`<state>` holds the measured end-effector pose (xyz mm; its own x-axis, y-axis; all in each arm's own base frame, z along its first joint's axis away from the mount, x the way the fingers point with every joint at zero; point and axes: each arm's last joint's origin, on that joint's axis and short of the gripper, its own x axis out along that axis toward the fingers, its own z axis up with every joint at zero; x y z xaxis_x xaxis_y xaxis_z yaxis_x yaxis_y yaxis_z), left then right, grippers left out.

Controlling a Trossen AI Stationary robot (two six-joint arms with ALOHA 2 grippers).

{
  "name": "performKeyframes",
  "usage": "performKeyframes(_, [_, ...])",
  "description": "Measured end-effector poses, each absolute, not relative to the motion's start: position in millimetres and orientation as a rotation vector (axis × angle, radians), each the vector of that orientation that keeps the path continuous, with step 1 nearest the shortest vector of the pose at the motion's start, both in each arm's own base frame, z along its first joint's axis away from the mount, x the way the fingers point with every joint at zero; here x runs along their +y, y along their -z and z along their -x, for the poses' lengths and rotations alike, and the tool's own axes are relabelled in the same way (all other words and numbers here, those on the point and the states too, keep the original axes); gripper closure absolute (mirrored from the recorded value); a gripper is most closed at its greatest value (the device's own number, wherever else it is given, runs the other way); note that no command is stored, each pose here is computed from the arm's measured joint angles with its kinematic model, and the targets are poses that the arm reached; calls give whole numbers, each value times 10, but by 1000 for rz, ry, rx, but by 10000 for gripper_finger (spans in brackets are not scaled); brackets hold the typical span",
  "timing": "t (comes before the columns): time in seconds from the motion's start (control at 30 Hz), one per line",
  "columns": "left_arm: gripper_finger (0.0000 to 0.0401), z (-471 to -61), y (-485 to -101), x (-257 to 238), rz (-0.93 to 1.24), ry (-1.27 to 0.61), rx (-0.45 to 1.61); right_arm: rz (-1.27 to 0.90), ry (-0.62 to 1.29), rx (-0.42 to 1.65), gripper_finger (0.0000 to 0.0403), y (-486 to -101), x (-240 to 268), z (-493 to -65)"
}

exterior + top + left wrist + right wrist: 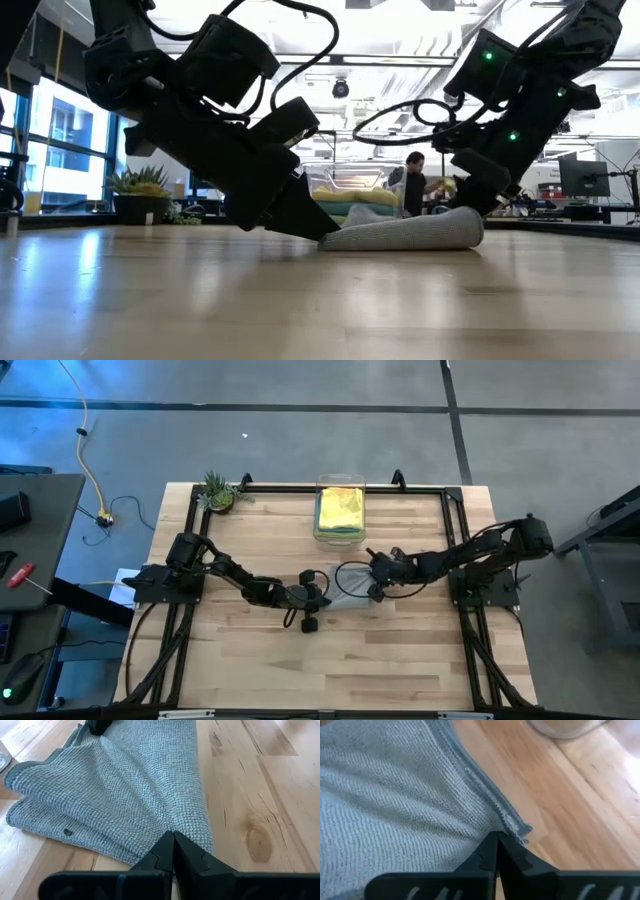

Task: Fold microfiber towels
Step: Fold the gray microfiber cloth

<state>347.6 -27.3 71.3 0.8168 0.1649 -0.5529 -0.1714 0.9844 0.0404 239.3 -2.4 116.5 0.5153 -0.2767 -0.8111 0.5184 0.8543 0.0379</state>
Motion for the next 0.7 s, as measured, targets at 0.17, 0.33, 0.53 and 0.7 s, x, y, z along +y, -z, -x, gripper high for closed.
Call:
performKeyframes(0.17, [401,-3475,-711,-273,11,-179,589,-296,522,853,403,-1303,-40,-2352])
performKeyframes(0.33, [401,-3475,-711,-277,11,-177,589,-334,501,786,403,-1435,-64,-2344])
performKeyframes(0.53, [401,-3477,-714,-277,13,-174,585,-310,376,756,403,-1375,-31,-2470])
performKeyframes(0.7, [401,-3476,-726,-278,5,-171,584,-291,320,755,403,-1210,-49,-2586])
